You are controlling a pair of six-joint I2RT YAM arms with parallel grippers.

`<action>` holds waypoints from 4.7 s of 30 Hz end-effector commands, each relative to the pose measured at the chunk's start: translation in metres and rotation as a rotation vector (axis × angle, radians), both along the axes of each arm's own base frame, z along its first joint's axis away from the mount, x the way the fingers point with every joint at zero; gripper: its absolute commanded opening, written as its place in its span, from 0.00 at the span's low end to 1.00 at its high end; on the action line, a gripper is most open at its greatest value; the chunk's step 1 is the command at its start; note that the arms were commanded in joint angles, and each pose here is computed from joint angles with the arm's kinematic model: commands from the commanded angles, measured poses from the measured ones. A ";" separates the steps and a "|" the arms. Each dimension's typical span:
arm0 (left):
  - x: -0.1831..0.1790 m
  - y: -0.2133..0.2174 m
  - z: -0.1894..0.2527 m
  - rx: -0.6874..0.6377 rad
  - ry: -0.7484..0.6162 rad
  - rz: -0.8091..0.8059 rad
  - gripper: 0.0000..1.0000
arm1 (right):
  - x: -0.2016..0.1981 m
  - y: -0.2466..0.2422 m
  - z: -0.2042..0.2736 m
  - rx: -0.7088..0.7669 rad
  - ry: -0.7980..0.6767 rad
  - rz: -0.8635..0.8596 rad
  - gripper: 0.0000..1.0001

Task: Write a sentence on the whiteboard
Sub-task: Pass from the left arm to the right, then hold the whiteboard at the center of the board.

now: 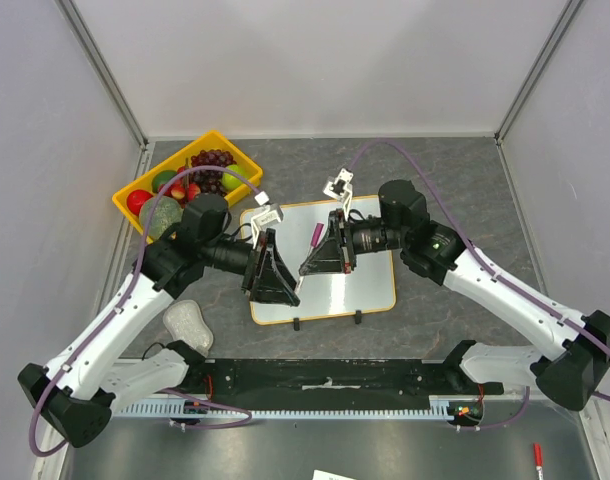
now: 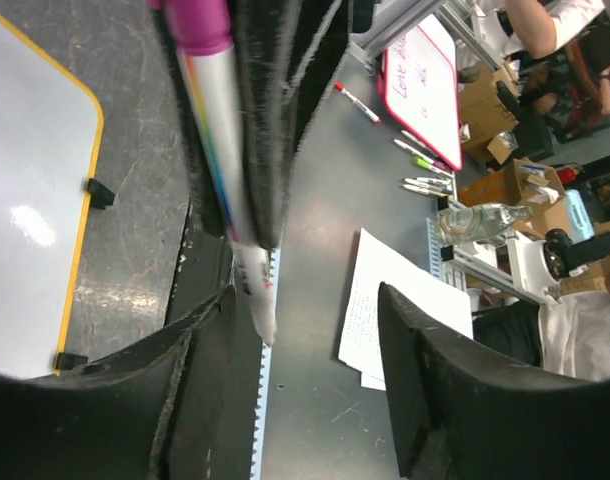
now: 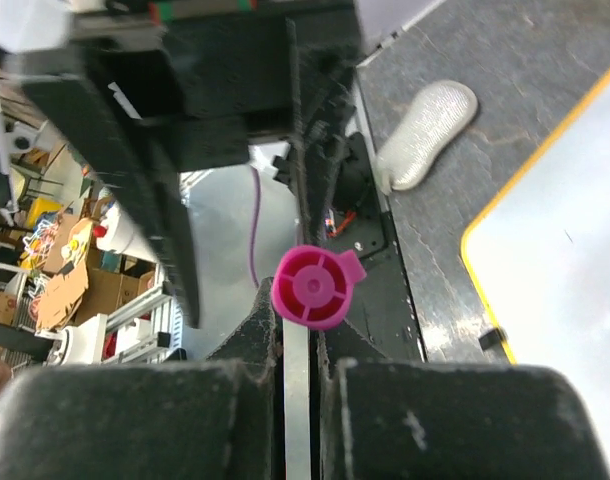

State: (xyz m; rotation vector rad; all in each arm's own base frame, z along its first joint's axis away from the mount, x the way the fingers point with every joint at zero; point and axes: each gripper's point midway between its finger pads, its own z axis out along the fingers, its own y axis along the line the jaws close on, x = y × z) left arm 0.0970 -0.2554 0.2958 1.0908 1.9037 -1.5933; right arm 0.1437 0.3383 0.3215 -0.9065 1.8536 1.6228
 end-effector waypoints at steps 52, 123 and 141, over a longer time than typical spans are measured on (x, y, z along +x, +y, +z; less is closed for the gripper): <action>0.163 0.093 -0.067 0.321 -0.065 0.929 0.88 | 0.100 -0.077 -0.025 0.031 -0.253 -0.570 0.00; 0.190 0.114 -0.058 0.037 -0.063 0.927 0.89 | 0.114 -0.119 -0.057 0.194 -0.230 -0.735 0.00; 0.189 0.118 -0.058 0.051 -0.083 0.947 0.89 | 0.112 -0.120 -0.058 0.220 -0.237 -0.741 0.00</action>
